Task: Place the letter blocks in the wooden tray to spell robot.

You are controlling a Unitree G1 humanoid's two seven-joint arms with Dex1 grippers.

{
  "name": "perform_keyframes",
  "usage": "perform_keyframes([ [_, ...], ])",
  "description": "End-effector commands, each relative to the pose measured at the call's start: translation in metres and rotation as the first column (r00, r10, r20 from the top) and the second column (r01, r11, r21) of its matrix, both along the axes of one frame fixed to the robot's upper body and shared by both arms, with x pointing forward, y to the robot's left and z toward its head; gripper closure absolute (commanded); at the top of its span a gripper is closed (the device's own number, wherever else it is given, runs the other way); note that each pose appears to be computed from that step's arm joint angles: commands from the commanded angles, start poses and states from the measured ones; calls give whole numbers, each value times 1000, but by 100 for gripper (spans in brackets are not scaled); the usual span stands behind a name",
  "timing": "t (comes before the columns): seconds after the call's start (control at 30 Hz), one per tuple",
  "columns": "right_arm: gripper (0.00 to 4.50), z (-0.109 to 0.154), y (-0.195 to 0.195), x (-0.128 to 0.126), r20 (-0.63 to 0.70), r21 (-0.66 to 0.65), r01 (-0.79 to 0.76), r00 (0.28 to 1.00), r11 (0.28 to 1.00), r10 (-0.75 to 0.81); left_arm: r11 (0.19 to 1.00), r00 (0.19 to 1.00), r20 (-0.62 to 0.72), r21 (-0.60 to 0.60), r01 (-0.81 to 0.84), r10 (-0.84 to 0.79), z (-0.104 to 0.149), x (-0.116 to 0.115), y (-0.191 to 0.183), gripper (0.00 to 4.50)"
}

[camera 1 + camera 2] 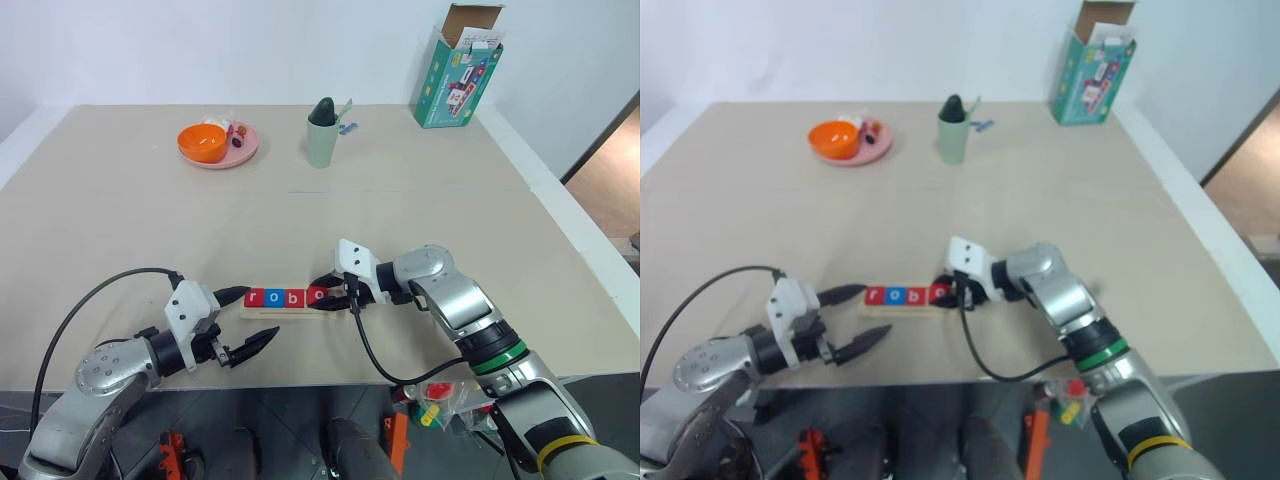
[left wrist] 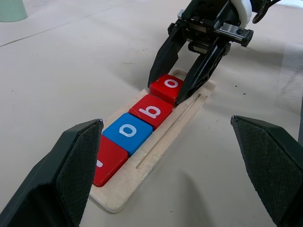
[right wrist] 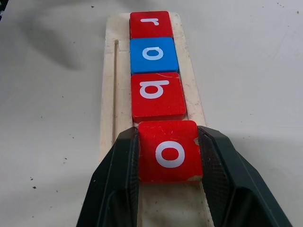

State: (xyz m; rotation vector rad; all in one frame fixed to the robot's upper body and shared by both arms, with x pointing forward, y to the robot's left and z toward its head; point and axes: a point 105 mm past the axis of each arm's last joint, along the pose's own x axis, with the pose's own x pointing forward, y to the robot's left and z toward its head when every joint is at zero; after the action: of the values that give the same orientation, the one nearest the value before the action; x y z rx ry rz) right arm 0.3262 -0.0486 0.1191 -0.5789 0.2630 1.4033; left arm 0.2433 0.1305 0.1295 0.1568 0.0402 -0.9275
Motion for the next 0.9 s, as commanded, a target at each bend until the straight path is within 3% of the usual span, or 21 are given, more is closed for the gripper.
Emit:
perform_keyframes([
  [0.03, 329, 5, 4, -3, 14, 26, -19, 1000, 999, 19, 1000, 998, 51, -2, 23, -23, 10, -3, -5, 0],
  [0.73, 329, 3, 9, 0, -21, 43, -7, 1000, 999, 8, 1000, 999, 45, 10, 13, -14, 7, -3, -5, 0],
  [0.8, 224, 3, 10, 0, -30, 48, -5, 1000, 999, 6, 1000, 999, 46, 11, 13, -14, 7, -3, -5, 0],
  [0.9, 124, 5, 11, 1, -28, 62, 1, 1000, 998, 0, 1000, 999, 46, 14, 14, -14, 7, -3, -5, 0],
])
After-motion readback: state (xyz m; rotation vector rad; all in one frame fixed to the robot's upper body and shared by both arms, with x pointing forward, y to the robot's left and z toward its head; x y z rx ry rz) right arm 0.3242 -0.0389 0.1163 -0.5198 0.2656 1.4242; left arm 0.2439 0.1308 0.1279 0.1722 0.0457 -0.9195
